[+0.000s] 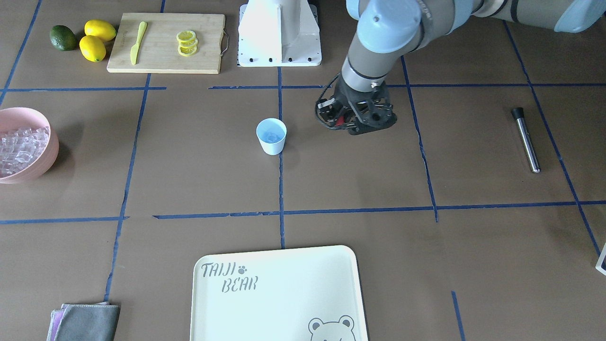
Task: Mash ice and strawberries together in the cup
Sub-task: 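Carry the strawberry with the left gripper over the cup and release it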
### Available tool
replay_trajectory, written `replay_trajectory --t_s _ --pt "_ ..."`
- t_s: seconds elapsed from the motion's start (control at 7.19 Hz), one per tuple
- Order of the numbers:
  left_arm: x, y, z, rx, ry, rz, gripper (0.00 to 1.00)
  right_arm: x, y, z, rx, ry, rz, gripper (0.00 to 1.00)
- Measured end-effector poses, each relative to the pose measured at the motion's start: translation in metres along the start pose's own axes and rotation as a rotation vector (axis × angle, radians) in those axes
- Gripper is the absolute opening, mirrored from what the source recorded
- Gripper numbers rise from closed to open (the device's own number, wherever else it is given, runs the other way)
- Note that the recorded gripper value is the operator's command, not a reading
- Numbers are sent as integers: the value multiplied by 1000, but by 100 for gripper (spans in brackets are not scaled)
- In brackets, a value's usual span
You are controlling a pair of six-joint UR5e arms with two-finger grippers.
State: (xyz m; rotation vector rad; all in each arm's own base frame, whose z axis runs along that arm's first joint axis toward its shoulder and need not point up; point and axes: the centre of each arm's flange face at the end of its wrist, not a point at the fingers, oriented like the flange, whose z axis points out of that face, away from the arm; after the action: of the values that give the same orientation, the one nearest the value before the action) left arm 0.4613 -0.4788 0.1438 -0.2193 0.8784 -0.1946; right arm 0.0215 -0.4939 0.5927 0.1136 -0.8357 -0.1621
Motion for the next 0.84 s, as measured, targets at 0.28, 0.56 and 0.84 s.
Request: replay_trajectory --t_s 0.28,0.56,0.84 --pt "50 11 26 -7 35 -4 0 30 25 8 2 -7 7 99" --pt "73 28 60 18 64 14 0 34 27 8 2 -3 8 99" --pt "82 39 70 18 79 22 3 35 27 8 2 1 8 99"
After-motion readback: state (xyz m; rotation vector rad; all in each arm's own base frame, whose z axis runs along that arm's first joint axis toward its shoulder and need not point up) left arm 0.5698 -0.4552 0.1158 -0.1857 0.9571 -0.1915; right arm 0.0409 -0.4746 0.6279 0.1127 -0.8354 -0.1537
